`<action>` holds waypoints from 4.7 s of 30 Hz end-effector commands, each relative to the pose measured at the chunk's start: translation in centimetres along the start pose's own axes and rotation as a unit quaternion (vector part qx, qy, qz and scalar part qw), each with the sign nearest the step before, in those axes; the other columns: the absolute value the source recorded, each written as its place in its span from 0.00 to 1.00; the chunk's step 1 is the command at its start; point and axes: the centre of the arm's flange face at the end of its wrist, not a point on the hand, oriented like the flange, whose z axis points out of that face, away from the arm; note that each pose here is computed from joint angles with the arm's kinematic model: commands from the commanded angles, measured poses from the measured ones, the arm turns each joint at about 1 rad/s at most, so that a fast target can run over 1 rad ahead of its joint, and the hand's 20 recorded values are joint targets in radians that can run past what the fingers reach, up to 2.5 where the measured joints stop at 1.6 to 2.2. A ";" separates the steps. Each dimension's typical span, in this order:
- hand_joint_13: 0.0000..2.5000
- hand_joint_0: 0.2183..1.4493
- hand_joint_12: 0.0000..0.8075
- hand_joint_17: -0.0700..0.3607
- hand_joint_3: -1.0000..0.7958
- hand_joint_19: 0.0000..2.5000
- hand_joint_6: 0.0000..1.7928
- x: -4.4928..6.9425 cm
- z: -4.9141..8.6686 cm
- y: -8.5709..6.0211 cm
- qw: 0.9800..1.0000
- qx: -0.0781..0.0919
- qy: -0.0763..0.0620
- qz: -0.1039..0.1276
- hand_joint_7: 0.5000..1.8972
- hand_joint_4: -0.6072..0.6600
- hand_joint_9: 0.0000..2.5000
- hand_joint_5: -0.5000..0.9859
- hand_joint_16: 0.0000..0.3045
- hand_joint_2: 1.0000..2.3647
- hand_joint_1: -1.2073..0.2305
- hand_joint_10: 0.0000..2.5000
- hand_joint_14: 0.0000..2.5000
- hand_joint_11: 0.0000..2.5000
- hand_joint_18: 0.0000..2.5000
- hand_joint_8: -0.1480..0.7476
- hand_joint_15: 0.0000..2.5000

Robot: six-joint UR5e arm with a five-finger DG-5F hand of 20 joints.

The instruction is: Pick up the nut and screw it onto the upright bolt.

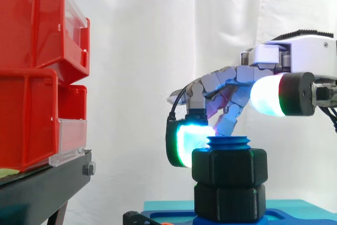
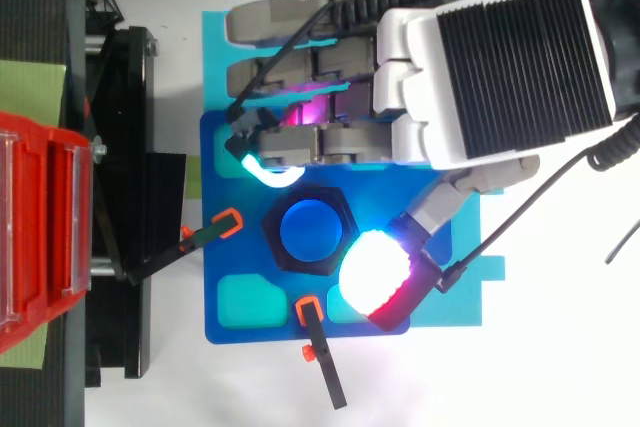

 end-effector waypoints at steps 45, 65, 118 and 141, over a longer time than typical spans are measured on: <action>0.03 0.23 0.44 0.38 0.28 0.00 0.28 -14.3 -14.8 3.6 0.987 0.107 0.076 -0.091 0.13 0.62 0.12 0.20 0.14 0.00 0.61 0.00 0.00 0.00 0.00 0.41 0.00; 0.00 0.21 0.47 0.42 0.28 0.00 0.28 -12.2 -15.5 2.6 0.946 0.198 0.019 0.257 0.11 0.56 0.00 0.17 0.16 0.00 0.66 0.00 0.00 0.00 0.00 0.40 0.00; 0.00 0.21 0.46 0.42 0.28 0.00 0.28 -12.2 -16.0 1.6 0.914 0.249 -0.014 0.319 0.12 0.56 0.00 0.17 0.16 0.00 0.62 0.00 0.00 0.00 0.00 0.39 0.00; 0.00 0.21 0.46 0.42 0.28 0.00 0.28 -12.2 -16.0 1.6 0.914 0.249 -0.015 0.319 0.10 0.57 0.00 0.17 0.16 0.00 0.60 0.00 0.00 0.00 0.00 0.38 0.00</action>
